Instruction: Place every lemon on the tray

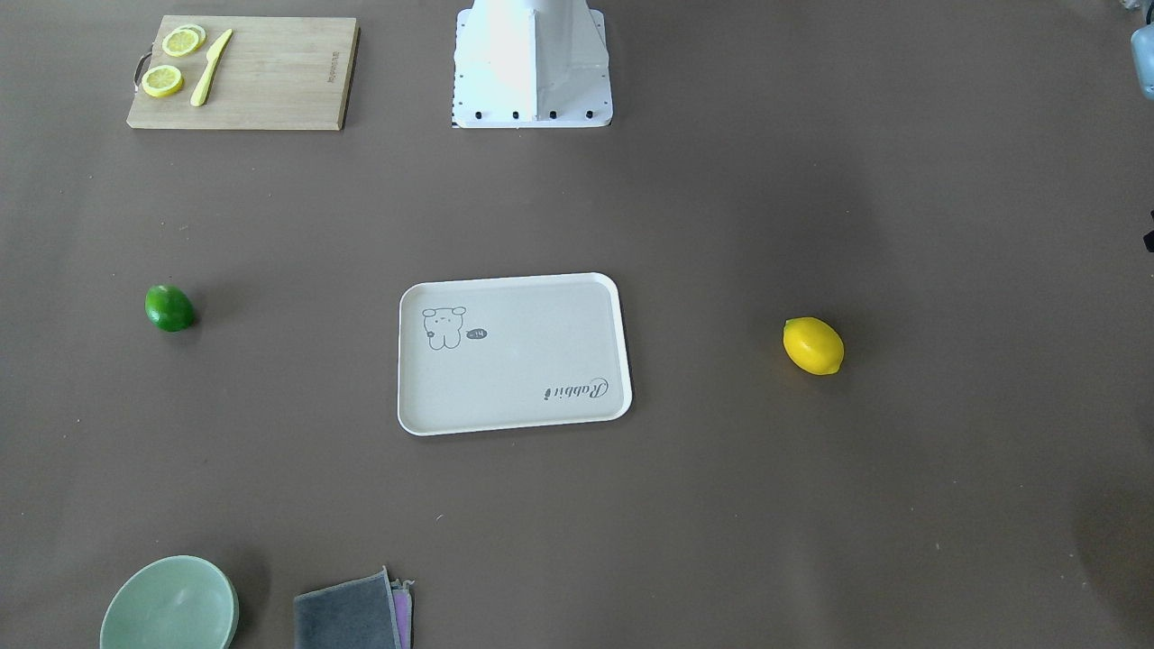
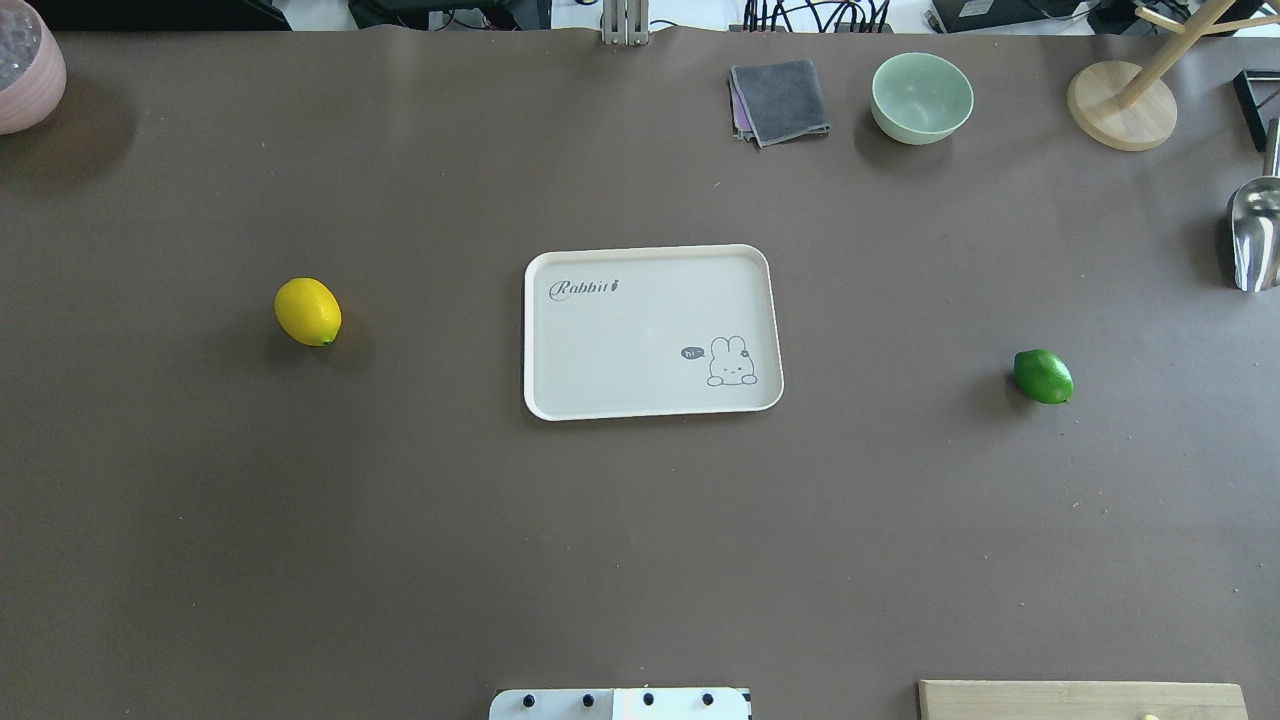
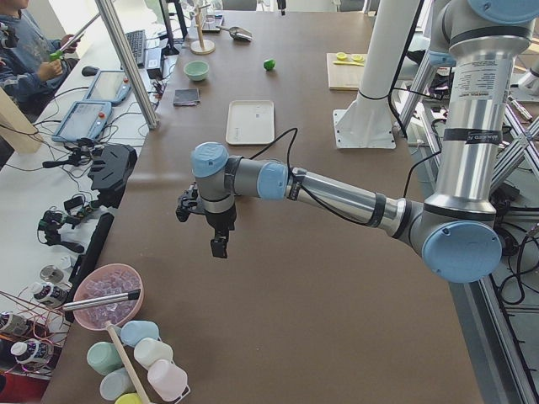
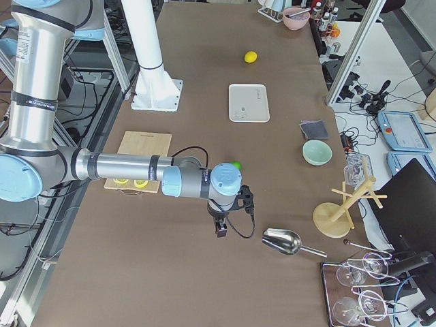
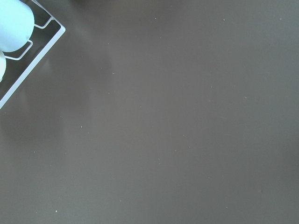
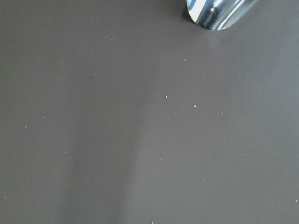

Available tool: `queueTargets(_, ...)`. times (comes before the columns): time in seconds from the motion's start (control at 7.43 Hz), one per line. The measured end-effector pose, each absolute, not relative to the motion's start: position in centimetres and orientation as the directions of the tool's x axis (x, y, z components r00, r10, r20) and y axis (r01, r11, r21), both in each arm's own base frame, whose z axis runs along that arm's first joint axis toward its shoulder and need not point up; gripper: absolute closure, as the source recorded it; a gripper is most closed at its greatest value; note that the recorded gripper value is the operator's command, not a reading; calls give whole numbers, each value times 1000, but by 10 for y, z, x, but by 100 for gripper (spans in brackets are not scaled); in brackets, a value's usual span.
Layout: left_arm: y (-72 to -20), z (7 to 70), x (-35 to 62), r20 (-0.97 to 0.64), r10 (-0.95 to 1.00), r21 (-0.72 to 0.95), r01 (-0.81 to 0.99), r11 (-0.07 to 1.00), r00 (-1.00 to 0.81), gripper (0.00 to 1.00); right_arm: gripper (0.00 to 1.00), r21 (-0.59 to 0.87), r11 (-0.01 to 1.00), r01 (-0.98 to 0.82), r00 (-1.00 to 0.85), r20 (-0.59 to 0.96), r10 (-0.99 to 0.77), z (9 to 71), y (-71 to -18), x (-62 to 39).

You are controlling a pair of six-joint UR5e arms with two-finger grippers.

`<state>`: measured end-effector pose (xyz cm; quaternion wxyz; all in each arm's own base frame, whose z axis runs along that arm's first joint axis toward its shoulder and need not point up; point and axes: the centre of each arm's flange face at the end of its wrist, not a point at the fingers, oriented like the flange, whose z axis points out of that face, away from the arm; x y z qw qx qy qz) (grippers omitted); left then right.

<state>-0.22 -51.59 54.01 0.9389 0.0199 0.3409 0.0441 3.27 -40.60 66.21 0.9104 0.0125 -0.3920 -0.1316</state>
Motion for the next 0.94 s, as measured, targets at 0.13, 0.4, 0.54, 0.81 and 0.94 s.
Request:
queueTargets(0.13, -513, 537, -2, -641, 103, 78, -69, 995, 761, 2, 0, 127, 965, 228, 659, 710, -249, 661, -408, 33)
queueTargets(0.4, -498, 527, -4, -651, 133, 125, -67, 990, 747, 2, 0, 129, 968, 213, 663, 709, -241, 659, -409, 38)
queueTargets(0.54, -493, 526, -5, -653, 137, 132, -65, 989, 745, 2, 0, 128, 972, 198, 667, 709, -230, 660, -409, 44)
queueTargets(0.81, -493, 535, -4, -658, 120, 113, -60, 992, 744, 2, 0, 126, 975, 182, 670, 710, -217, 661, -407, 51)
queueTargets(0.94, -493, 536, -3, -658, 119, 112, -60, 992, 743, 2, 0, 126, 976, 178, 671, 710, -214, 662, -406, 54)
